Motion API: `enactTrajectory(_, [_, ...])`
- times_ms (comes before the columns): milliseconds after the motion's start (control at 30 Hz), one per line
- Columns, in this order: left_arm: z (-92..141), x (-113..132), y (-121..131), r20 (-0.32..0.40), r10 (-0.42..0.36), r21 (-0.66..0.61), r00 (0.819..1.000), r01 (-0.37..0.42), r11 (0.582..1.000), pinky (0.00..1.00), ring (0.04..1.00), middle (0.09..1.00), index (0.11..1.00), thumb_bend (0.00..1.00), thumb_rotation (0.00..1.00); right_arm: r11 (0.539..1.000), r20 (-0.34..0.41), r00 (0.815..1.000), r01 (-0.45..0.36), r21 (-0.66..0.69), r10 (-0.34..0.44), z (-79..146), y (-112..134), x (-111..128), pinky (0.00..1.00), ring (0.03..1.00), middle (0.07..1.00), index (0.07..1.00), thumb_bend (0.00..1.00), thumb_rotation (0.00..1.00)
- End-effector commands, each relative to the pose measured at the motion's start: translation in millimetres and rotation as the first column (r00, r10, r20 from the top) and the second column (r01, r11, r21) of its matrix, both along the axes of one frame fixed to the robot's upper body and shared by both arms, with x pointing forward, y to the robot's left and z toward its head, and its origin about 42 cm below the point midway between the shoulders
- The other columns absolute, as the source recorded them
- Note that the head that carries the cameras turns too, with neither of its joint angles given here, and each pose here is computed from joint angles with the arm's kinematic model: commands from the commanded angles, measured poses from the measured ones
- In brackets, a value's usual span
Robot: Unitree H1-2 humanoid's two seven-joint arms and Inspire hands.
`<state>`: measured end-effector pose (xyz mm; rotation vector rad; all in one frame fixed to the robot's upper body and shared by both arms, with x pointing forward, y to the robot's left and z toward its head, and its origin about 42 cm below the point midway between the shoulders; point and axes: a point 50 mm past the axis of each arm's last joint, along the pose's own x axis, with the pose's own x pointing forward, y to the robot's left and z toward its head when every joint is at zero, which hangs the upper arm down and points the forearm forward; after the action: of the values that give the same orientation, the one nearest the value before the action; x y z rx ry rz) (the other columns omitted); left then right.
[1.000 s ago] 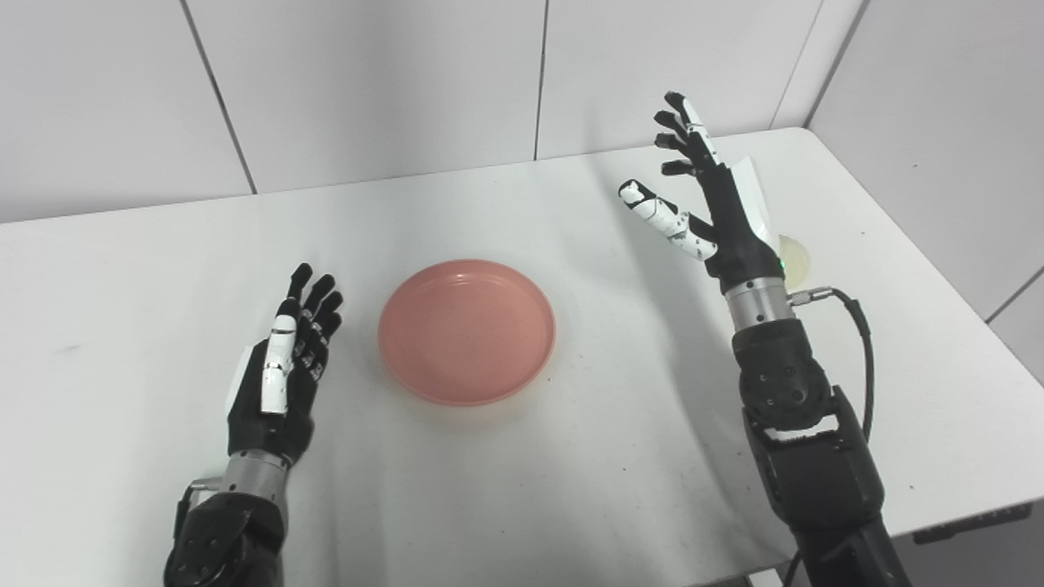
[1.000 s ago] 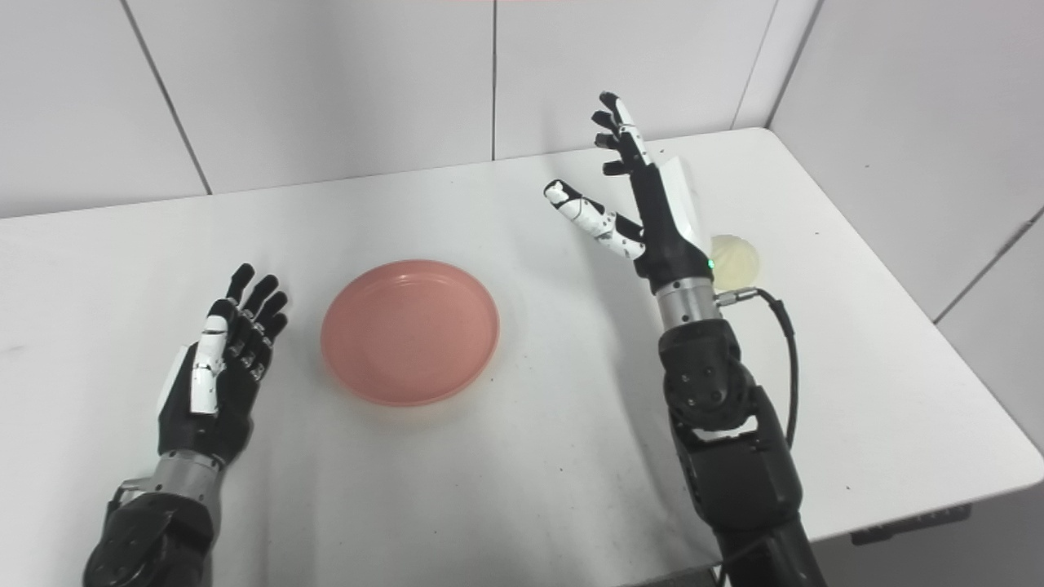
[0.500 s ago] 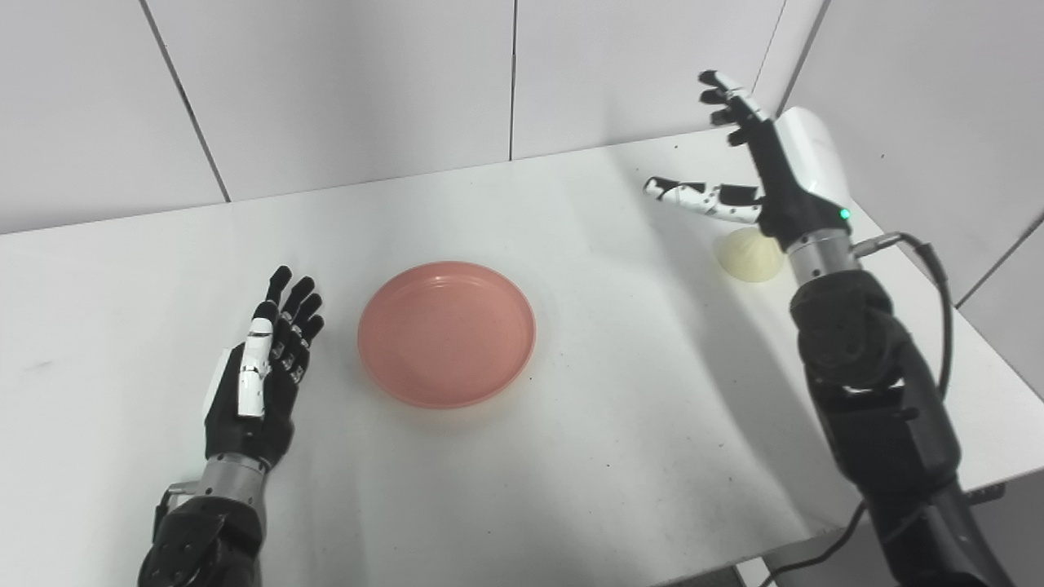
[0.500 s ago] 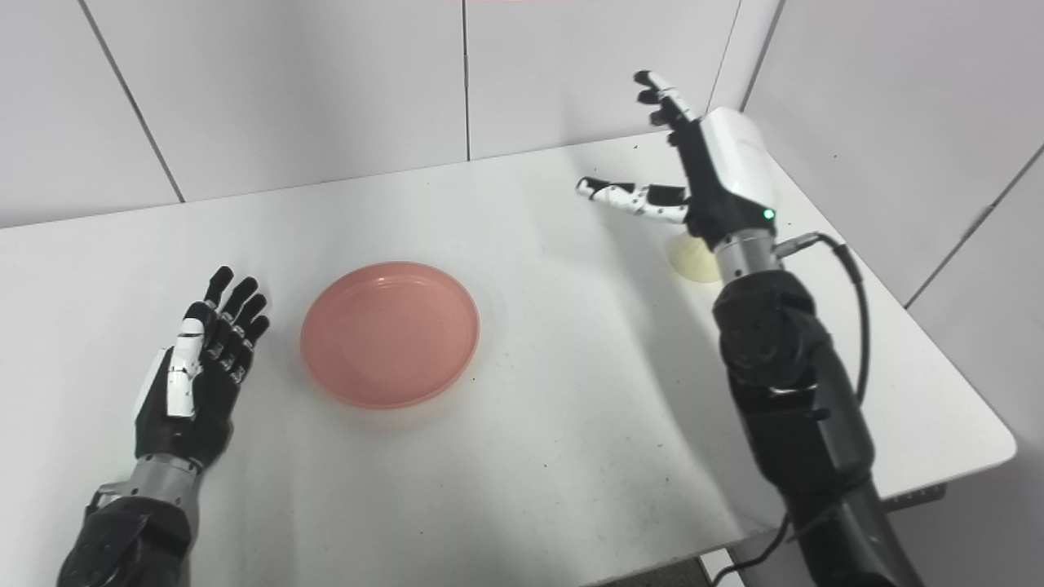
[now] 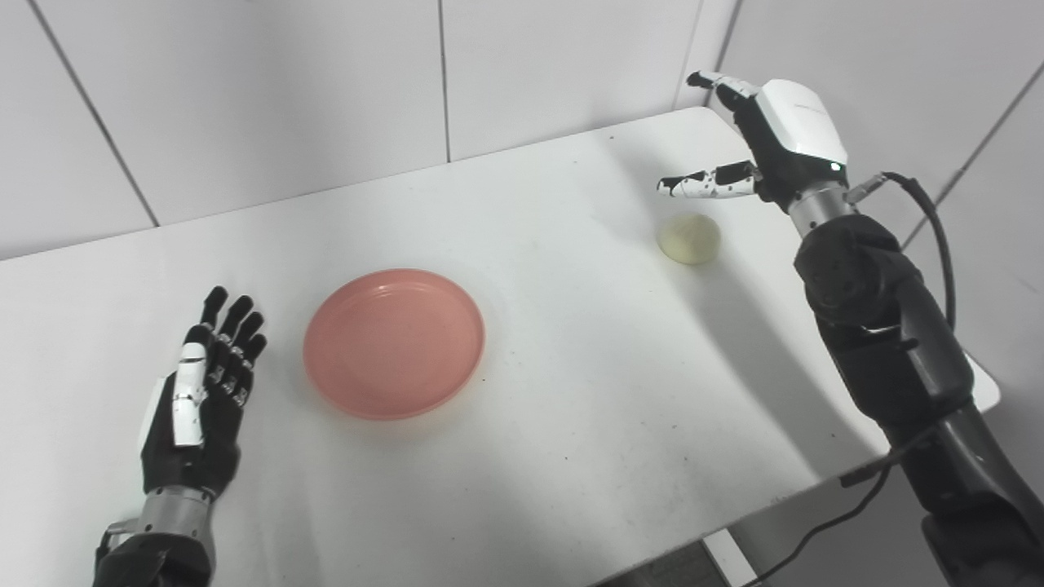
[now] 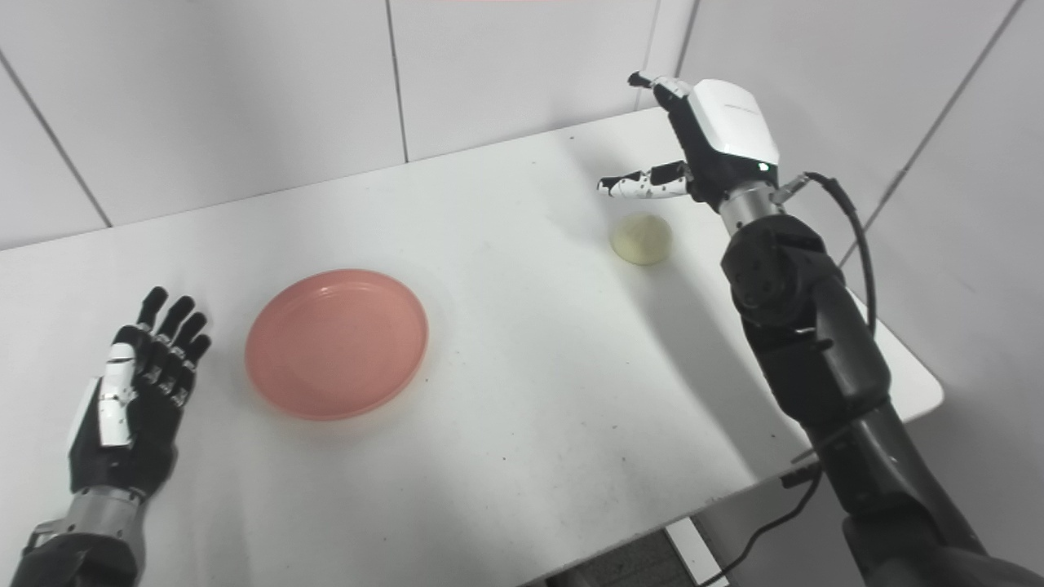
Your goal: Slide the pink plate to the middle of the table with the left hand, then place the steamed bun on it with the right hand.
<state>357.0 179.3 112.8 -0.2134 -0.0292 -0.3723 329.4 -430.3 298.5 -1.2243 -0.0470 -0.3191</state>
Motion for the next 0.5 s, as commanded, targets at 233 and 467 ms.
enactTrajectory(233, [-37,-19,29,-0.133,0.017,0.03,0.991,-0.013,0.999,0.98,0.957,0.96,0.96,0.4,1.0,0.998,-0.089,0.994,0.062,-0.003,-0.062,3,-23,19,0.73,0.854,0.882,0.823,0.85,0.32])
enactTrajectory(467, [-35,-21,30,-0.135,0.013,0.029,0.991,-0.009,1.0,0.98,0.961,0.962,0.965,0.39,1.0,0.995,-0.154,0.985,0.082,0.053,-0.073,-6,-24,31,0.68,0.81,0.86,0.813,0.85,0.27])
